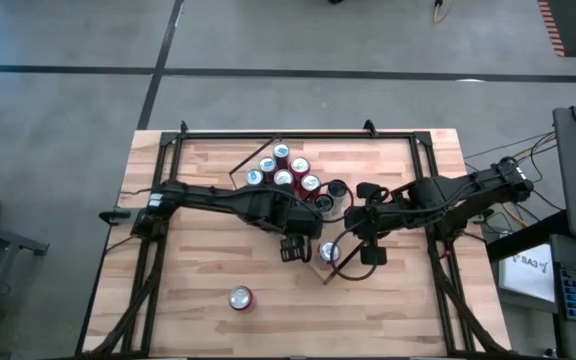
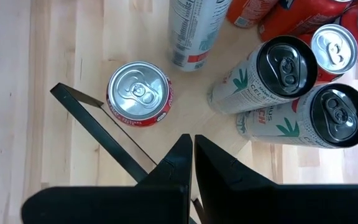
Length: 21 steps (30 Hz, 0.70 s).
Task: Place canned beverage on shelf
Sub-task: Put the pink soda can on the shelf aligned with the pink soda can on the shelf
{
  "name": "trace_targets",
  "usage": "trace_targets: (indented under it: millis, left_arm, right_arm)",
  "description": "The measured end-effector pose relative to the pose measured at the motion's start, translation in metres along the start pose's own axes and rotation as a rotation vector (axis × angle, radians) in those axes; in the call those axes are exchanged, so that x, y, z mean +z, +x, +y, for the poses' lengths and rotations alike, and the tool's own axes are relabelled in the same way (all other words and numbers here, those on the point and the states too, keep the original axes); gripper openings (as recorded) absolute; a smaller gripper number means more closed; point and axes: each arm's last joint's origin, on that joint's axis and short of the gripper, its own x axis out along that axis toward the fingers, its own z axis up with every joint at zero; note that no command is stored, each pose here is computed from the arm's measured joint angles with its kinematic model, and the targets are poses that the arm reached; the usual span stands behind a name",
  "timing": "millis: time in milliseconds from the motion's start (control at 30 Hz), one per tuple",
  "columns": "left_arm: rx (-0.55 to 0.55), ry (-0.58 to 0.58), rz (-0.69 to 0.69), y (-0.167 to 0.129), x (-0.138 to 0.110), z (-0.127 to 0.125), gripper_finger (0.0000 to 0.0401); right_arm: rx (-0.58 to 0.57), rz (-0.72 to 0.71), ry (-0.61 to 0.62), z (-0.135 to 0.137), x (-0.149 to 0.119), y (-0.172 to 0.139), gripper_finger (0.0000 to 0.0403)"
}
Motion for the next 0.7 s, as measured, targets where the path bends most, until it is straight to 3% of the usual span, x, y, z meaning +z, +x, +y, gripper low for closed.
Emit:
trace_targets:
  millis: [700]
  left_arm:
    - [0.007, 0.013, 0.030, 0.016, -0.001, 0.003, 0.0267]
  right_arm:
    - [-0.002, 0.005, 0.000, 0.000, 0.000, 0.000, 0.0009]
